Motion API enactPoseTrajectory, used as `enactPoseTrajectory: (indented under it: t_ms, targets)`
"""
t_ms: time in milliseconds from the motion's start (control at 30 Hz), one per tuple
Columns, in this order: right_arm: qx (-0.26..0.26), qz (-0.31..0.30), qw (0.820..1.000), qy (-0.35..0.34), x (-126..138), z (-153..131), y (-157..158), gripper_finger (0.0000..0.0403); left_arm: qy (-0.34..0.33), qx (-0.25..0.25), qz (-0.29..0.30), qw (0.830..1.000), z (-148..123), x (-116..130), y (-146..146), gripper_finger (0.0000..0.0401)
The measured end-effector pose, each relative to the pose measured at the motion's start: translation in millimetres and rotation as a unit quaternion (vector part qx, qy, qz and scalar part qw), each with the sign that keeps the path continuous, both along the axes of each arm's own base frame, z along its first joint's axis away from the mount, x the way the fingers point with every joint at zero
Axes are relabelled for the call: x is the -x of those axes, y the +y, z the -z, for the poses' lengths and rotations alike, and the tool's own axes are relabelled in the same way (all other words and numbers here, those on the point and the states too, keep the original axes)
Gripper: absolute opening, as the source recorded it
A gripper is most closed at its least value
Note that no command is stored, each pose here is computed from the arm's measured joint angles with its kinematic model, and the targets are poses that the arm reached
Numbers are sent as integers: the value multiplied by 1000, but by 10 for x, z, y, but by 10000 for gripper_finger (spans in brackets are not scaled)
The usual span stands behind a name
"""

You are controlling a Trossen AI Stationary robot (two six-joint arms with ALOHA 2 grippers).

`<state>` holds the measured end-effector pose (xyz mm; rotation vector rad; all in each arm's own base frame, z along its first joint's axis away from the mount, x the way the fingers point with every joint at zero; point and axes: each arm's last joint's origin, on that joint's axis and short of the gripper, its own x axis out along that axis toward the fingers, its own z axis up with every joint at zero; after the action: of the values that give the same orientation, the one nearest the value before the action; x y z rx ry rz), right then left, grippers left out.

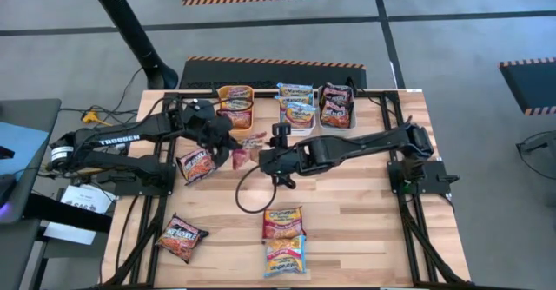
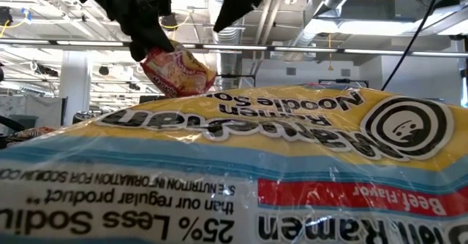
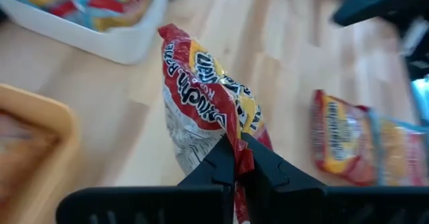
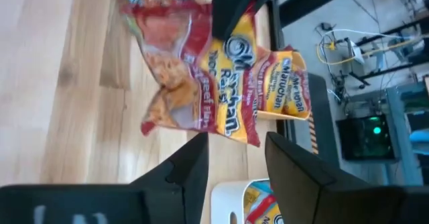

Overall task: Sort Maruchan noodles
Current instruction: Put the red noodle pack into the yellow bin

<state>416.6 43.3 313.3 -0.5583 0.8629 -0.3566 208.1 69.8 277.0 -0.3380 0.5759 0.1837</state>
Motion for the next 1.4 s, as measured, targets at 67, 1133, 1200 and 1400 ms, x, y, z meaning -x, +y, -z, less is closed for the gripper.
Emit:
enactPoseTrajectory:
  t_ms: [67, 1133, 1200, 1400]
  targets:
    - [-5, 7, 1000, 6, 46, -18, -11, 168, 5, -29, -14, 999, 0, 13, 46, 0]
    - [-10, 38, 999, 17, 60, -14, -237, 166, 68, -170, -77, 980, 193, 473, 1124, 0]
    - [-10, 38, 999, 17, 60, -14, -238, 166, 65, -171, -77, 980, 217, 443, 1158, 0]
    - [-10, 38, 999, 17, 60, -14, -238, 166, 69, -154, -82, 982, 312, 397, 1235, 0]
